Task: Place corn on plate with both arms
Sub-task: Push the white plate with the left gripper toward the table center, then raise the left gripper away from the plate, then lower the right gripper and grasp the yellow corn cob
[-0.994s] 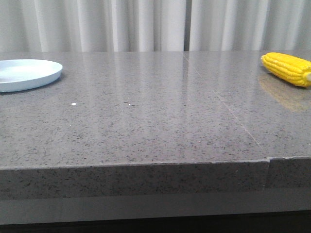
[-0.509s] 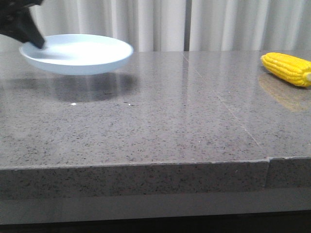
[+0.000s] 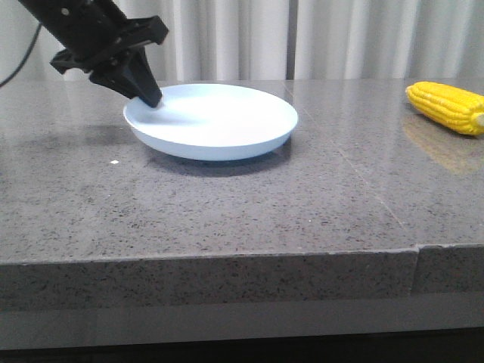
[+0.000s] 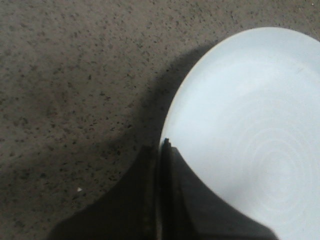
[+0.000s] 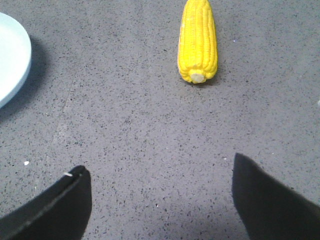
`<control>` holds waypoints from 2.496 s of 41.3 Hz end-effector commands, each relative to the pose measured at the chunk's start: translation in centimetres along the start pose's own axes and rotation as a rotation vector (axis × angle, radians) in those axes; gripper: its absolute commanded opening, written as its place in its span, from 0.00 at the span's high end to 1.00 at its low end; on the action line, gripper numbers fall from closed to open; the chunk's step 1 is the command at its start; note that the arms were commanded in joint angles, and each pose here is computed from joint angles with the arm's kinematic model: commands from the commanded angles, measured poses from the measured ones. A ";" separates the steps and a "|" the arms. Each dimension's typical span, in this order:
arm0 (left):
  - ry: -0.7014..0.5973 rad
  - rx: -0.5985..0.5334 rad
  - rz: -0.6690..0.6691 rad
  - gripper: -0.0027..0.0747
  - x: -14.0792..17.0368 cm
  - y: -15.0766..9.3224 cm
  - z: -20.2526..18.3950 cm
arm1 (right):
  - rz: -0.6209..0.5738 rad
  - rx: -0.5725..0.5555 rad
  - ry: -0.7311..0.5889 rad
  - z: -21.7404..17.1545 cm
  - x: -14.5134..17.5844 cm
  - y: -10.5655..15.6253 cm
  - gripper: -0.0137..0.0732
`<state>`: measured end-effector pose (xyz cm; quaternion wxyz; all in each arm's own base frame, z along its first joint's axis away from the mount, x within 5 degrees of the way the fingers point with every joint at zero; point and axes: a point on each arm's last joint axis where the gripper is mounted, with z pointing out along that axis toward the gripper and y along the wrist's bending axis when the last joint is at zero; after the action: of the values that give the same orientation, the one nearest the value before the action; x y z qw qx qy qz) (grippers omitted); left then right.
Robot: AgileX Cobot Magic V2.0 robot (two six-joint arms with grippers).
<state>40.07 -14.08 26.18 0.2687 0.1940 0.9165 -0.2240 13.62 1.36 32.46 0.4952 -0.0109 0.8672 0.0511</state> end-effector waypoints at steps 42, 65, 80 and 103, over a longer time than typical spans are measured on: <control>-0.254 -0.281 0.347 0.37 4.9 -12.4 -17.2 | 0.003 0.002 -0.087 -0.3 -1.3 0.0 0.15; -0.397 -0.202 0.317 0.37 16.4 -11.5 -23.0 | 0.003 0.002 -0.086 -0.3 -1.3 0.0 0.15; -0.402 -0.204 0.319 0.37 16.8 -11.4 -23.2 | -0.002 0.003 -0.096 -0.1 -2.1 0.0 0.15; -0.394 -0.204 0.319 0.37 16.6 -11.4 -22.9 | -0.010 0.104 0.093 6.4 -8.5 -1.8 0.14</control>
<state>12.24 -7.46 35.90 0.4534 0.2684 0.8440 -0.1000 21.66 0.81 34.64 0.4258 -0.0024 0.9046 0.0182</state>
